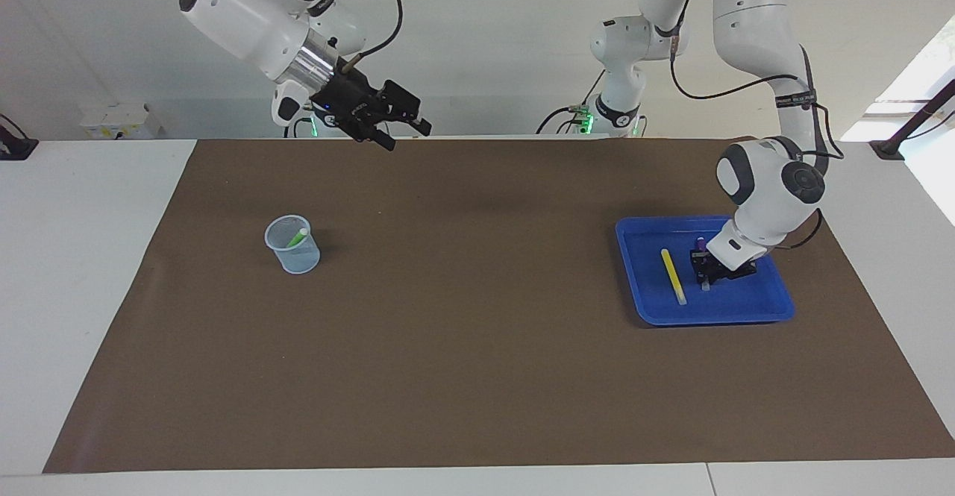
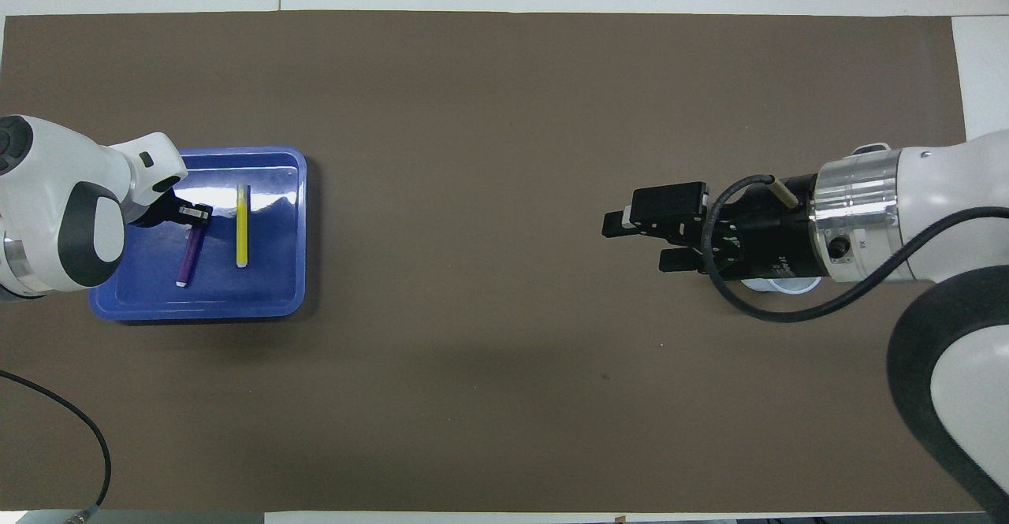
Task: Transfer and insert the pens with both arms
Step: 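Grasp the purple pen with the left gripper while the right gripper withdraws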
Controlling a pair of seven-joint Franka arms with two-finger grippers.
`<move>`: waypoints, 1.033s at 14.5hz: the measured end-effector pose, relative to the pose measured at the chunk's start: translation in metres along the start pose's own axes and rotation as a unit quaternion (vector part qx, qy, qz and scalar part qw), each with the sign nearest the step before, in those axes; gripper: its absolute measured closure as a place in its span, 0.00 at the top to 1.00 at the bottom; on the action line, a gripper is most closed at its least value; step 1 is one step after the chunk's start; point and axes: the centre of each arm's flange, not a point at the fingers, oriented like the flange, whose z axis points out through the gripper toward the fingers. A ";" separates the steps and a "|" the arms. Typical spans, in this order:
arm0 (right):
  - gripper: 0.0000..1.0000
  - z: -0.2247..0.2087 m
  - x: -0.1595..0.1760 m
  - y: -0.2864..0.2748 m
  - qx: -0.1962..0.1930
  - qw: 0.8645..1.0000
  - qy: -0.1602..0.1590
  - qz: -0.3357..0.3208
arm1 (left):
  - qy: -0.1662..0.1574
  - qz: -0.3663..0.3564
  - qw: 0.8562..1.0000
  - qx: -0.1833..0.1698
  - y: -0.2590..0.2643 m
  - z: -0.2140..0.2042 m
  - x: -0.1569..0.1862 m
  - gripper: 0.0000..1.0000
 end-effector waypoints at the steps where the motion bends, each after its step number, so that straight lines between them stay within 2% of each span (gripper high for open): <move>1: 1.00 0.005 -0.003 -0.002 0.000 1.000 0.001 0.004 | -0.003 0.000 1.000 -0.001 0.000 0.000 0.000 0.17; 6: 1.00 0.011 -0.005 -0.003 0.000 1.000 0.001 0.011 | -0.044 -0.037 0.998 -0.015 0.004 -0.035 0.012 0.17; 8: 1.00 0.010 -0.004 -0.003 0.000 1.000 0.003 0.013 | -0.065 -0.078 0.995 -0.026 0.017 -0.058 0.019 0.17; 10: 1.00 0.010 -0.003 -0.005 0.005 1.000 0.013 0.022 | -0.092 -0.143 0.984 -0.045 0.044 -0.091 0.027 0.17; 12: 1.00 0.016 -0.007 -0.015 0.012 0.999 0.026 0.042 | -0.116 -0.233 0.963 -0.065 0.084 -0.126 0.033 0.17; 13: 1.00 0.022 -0.012 -0.022 0.016 0.998 0.030 0.050 | -0.123 -0.284 0.947 -0.084 0.105 -0.140 0.035 0.17; 15: 1.00 0.036 -0.020 -0.032 0.020 0.997 0.036 0.058 | -0.146 -0.397 0.898 -0.122 0.143 -0.164 0.033 0.17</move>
